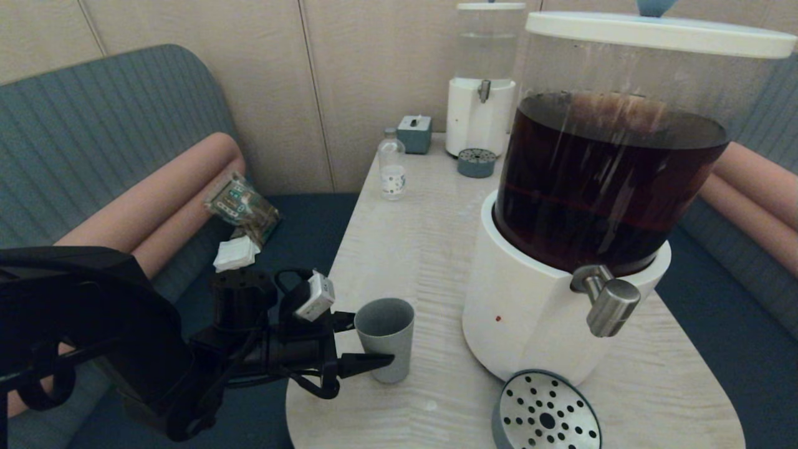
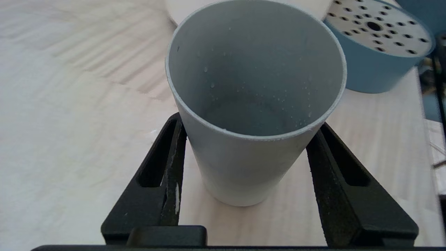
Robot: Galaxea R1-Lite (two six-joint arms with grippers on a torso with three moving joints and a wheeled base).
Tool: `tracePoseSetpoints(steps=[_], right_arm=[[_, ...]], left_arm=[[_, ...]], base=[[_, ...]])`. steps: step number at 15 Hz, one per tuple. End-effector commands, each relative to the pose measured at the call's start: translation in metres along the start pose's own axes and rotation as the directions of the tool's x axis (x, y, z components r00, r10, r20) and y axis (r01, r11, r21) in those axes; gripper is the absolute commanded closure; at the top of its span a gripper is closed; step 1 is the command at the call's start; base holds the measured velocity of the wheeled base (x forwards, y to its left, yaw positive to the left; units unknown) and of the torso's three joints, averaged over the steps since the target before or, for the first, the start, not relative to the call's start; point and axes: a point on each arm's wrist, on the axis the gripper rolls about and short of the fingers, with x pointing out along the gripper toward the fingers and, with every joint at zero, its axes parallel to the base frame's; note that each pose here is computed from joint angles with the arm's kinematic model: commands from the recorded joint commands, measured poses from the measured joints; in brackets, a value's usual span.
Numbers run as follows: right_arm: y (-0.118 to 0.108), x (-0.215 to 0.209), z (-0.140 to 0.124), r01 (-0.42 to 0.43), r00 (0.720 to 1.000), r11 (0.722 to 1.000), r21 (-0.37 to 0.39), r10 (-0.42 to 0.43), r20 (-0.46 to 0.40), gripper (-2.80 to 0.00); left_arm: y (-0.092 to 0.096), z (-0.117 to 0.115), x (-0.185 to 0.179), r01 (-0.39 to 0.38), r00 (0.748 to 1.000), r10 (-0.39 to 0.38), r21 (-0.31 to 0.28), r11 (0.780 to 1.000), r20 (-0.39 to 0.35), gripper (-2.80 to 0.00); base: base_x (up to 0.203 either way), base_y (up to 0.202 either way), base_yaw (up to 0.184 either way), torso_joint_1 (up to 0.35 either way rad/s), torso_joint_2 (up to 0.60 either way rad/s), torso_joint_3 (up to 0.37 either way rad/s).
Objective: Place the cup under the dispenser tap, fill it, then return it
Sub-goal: Pick up the cup
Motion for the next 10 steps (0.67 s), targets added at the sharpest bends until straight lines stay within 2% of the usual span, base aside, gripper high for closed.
tracePoseSetpoints(steps=[1, 3, 6, 10], right_arm=[[0.000, 0.000, -0.003, -0.001, 1.000, 1.000, -0.001, 0.001, -0.004, 0.00], [0.000, 0.000, -0.003, -0.001, 1.000, 1.000, -0.001, 0.001, -0.003, 0.00], [0.000, 0.000, -0.003, -0.001, 1.000, 1.000, -0.001, 0.001, -0.004, 0.00], [0.000, 0.000, -0.003, -0.001, 1.000, 1.000, -0.001, 0.001, -0.004, 0.00]], left_arm=[[-0.004, 0.006, 0.000, 0.011, 1.000, -0.011, 0.017, 1.000, 0.012, 0.00], [-0.010, 0.017, 0.000, 0.022, 0.999, -0.023, 0.042, 0.999, 0.030, 0.00], [-0.034, 0.045, -0.001, 0.049, 0.996, -0.055, 0.083, 0.995, 0.073, 0.00], [-0.083, 0.084, 0.012, 0.107, 0.982, -0.127, 0.146, 0.984, 0.140, 0.00]], base=[[0.000, 0.000, 0.000, 0.000, 0.00, 0.000], [0.000, 0.000, 0.000, 0.000, 0.00, 0.000], [0.000, 0.000, 0.000, 0.000, 0.00, 0.000], [0.000, 0.000, 0.000, 0.000, 0.00, 0.000]])
